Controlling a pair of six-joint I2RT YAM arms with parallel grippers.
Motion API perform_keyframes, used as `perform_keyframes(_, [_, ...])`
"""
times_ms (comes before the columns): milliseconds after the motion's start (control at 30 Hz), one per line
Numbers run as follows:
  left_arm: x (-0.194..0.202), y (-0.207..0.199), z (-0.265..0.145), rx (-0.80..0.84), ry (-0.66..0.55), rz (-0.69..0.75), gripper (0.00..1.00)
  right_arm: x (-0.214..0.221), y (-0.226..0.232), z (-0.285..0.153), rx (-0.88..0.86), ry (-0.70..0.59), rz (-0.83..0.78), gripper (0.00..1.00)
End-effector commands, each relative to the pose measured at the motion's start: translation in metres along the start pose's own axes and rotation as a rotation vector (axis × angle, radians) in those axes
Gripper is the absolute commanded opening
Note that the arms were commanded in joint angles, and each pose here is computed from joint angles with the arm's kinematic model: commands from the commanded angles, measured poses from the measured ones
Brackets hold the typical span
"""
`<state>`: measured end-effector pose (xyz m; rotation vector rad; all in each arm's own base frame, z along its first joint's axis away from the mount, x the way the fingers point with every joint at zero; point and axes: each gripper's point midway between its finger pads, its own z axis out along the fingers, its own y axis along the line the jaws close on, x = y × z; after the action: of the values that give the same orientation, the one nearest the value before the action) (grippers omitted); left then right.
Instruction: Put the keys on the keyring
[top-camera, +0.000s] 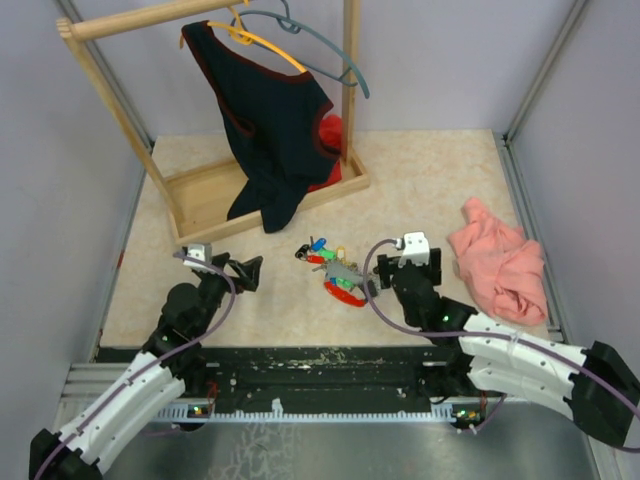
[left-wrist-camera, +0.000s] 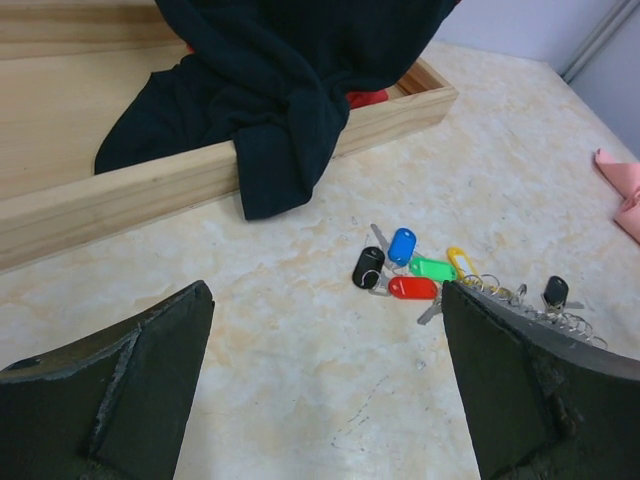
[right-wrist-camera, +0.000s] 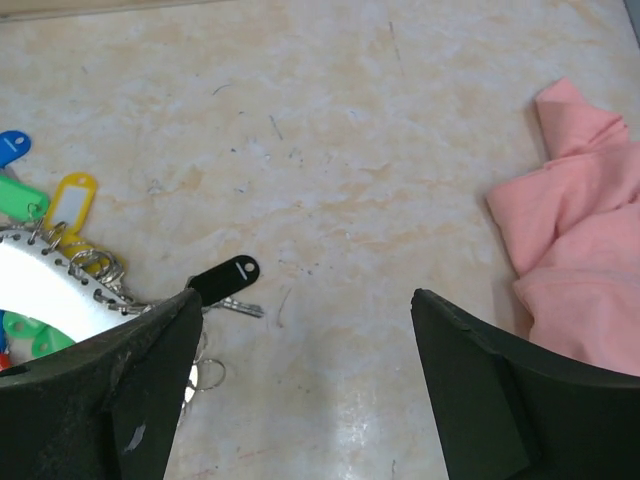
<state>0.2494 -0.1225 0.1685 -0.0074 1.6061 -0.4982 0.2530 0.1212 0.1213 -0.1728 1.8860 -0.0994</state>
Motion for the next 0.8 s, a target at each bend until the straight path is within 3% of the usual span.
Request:
perform_keyframes(0, [0.012, 0.015, -0.002, -0.062, 0.018, 0.026, 1.00, -0.023, -0.027, -0.006, 0.107, -0.128, 0.122, 0.85])
perform_keyframes(300, [0.028, 0.024, -0.001, -0.082, 0.017, 0.027, 1.00, -0.027, -0.048, -0.020, 0.120, -0.256, 0.233, 0.87])
perform_keyframes(767, [0.031, 0.016, 0.001, -0.032, 0.030, 0.053, 1.00, -0.026, -0.054, -0.022, 0.146, -0.262, 0.255, 0.88])
